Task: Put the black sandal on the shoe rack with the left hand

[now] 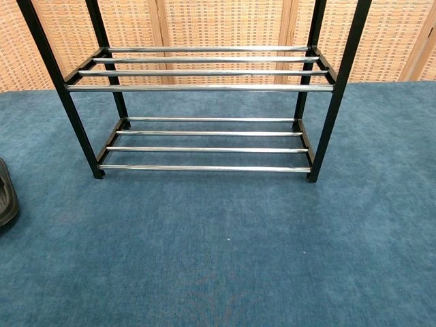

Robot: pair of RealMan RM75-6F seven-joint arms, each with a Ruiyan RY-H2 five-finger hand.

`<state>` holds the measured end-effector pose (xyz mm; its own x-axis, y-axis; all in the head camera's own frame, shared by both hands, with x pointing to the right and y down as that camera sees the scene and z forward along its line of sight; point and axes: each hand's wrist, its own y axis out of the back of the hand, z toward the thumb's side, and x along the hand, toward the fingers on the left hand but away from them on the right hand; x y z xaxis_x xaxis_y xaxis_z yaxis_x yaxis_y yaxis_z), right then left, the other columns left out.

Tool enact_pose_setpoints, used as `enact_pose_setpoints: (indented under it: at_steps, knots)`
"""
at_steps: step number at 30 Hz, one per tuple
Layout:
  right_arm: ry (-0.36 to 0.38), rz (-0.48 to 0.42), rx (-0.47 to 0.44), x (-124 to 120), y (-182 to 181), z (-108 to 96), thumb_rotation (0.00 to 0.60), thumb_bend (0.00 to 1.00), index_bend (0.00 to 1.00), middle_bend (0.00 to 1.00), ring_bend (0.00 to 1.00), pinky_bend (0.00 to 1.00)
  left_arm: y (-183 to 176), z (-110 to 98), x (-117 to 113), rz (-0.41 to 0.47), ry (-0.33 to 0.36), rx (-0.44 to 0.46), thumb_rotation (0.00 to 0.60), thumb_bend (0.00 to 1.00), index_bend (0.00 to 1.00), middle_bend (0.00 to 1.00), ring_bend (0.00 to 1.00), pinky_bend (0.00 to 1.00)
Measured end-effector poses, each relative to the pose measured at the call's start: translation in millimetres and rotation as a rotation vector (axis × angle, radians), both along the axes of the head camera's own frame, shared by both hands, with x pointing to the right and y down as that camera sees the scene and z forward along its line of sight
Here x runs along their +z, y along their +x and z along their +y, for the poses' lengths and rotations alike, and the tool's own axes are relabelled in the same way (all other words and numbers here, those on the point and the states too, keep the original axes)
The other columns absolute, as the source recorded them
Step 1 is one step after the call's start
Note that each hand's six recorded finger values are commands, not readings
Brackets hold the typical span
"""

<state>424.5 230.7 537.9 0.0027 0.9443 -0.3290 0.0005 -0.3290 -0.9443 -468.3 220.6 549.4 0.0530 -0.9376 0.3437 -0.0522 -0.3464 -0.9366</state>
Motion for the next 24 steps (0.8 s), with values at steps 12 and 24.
enact_pose_setpoints:
  at_steps: [12, 24]
  knots:
    - [-0.005, 0.002, 0.021, 1, 4, -2, 0.6, 0.0, 0.0, 0.0, 0.0, 0.0, 11, 0, 14, 0.01, -0.08, 0.074, 0.6, 0.17, 0.0, 0.0, 0.0, 0.0]
    - [-0.032, 0.076, 0.069, 16, 12, -8, 0.6, 0.0, 0.0, 0.0, 0.0, 0.0, 17, -26, 64, -0.157, -0.261, 0.543, 0.6, 0.17, 0.0, 0.0, 0.0, 0.0]
